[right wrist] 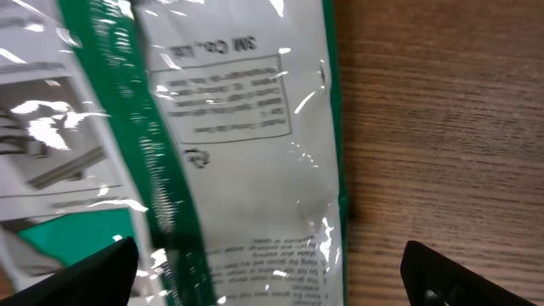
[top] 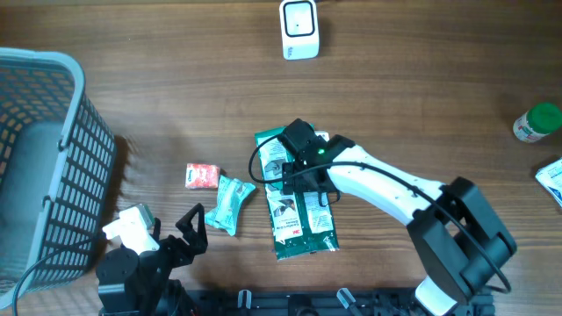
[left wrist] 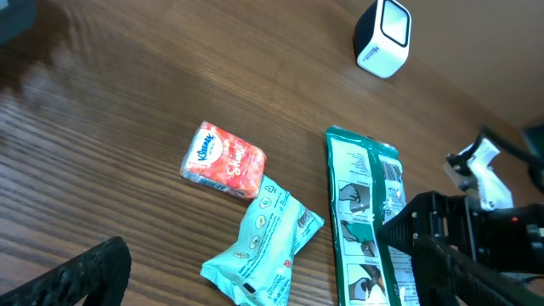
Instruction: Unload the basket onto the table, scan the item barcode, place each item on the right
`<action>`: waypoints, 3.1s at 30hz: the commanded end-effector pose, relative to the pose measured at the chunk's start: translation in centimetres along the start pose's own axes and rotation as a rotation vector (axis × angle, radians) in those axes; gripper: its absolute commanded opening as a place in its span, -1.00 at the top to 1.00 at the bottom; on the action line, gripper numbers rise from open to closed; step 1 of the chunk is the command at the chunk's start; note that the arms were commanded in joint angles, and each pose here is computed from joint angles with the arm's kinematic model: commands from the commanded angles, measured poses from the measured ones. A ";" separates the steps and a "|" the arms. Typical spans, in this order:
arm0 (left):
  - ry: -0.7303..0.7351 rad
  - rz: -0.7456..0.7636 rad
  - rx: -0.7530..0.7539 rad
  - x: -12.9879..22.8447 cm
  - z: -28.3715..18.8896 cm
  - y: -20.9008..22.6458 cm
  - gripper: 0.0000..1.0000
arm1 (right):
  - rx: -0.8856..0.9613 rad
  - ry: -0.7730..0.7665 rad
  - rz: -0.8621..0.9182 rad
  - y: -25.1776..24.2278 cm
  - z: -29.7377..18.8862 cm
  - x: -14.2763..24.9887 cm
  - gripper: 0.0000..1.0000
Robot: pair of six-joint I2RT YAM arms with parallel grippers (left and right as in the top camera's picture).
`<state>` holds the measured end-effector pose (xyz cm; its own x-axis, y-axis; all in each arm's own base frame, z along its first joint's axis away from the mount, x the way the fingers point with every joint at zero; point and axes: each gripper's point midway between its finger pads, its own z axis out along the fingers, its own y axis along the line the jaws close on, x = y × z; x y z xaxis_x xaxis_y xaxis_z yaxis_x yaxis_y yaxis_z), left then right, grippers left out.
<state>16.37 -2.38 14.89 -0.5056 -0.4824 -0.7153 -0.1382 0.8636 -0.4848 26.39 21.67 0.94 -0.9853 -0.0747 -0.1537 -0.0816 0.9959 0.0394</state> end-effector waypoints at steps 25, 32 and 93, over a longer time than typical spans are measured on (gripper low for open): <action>-0.003 -0.006 0.014 0.0 -0.1 -0.2 -1.00 | -0.484 -0.344 -0.770 3.4 -19.0 0.2 0.91; -0.003 -0.006 0.014 0.0 -0.1 -0.2 -1.00 | -0.439 -0.315 -1.037 2.3 -18.2 2.1 0.91; -0.003 -0.006 0.014 0.0 -0.1 -0.2 -1.00 | 1.084 -0.755 -0.028 -17.0 -22.2 -29.8 0.91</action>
<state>16.37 -2.39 14.85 -0.5068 -0.4823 -0.7145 -0.1386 0.8636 -0.4847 54.95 9.19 25.07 -0.5321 -0.2458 -0.8103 0.2478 0.8699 -0.4266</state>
